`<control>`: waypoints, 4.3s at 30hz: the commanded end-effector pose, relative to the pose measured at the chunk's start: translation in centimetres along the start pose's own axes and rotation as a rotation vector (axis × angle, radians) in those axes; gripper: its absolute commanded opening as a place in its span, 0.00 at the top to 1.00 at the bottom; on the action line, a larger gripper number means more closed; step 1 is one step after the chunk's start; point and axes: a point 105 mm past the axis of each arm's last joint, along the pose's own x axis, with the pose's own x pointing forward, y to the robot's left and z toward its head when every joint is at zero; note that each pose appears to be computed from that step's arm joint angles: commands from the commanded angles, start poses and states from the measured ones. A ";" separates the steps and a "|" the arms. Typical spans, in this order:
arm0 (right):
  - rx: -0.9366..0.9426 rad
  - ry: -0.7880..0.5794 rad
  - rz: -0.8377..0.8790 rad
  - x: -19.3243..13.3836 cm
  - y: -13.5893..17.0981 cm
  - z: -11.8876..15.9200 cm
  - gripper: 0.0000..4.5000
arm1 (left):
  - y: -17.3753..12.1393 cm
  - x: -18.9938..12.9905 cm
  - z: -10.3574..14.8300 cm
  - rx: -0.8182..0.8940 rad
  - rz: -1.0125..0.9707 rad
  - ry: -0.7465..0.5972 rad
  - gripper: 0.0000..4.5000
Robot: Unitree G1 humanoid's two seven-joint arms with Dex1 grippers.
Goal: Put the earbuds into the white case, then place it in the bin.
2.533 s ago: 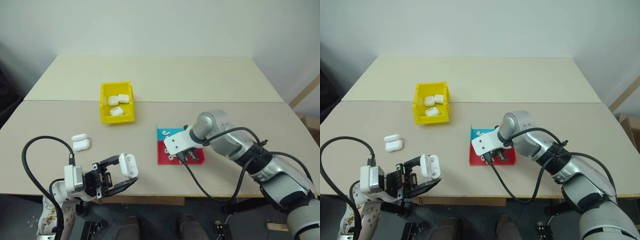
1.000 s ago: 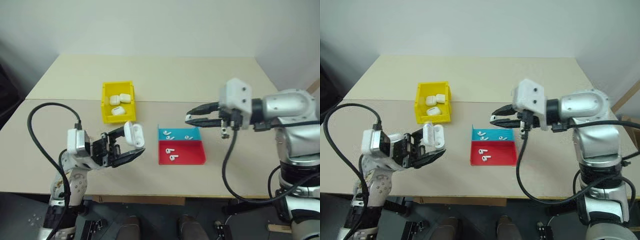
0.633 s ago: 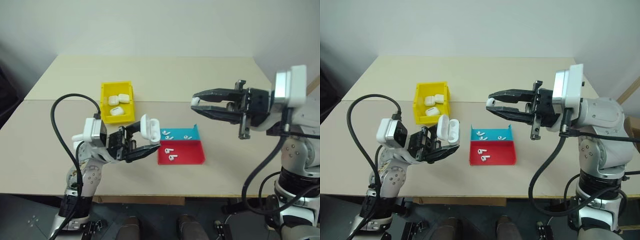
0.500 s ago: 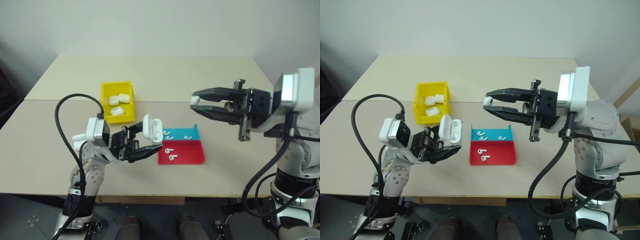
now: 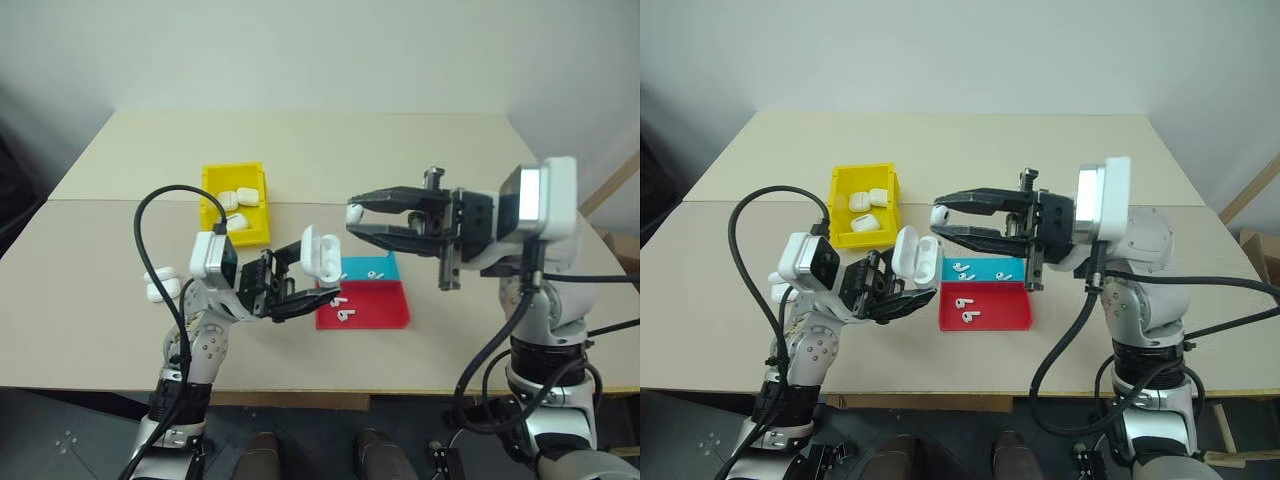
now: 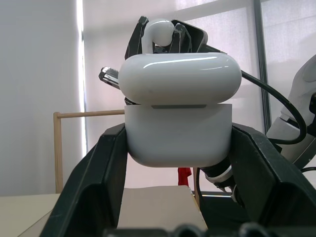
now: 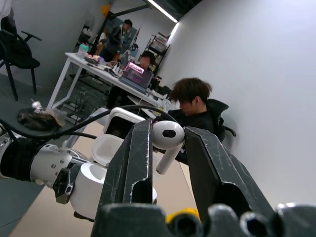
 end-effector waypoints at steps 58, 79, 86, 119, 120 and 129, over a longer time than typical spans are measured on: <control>0.122 0.688 0.089 -4.0 -3.4 -4.3 0.14 | -1.6 -5.9 2.5 0.077 0.104 0.190 0.38; 0.030 1.228 0.489 -3.1 -5.2 -16.6 0.57 | -6.0 -9.1 1.6 0.135 0.223 0.368 0.38; -0.020 1.223 0.536 -1.9 -4.8 -17.9 0.57 | -6.0 -8.9 1.6 0.143 0.237 0.371 0.38; -0.054 1.327 0.802 -6.4 -3.3 -18.3 0.57 | -5.6 -8.5 0.9 0.150 0.238 0.375 0.38; -0.055 1.332 0.802 -6.5 -3.3 -18.4 0.57 | -5.5 -8.5 0.9 0.152 0.239 0.376 0.38; -0.061 1.332 0.803 -6.5 -2.9 -19.1 0.57 | -5.4 -8.5 0.9 0.165 0.252 0.377 0.38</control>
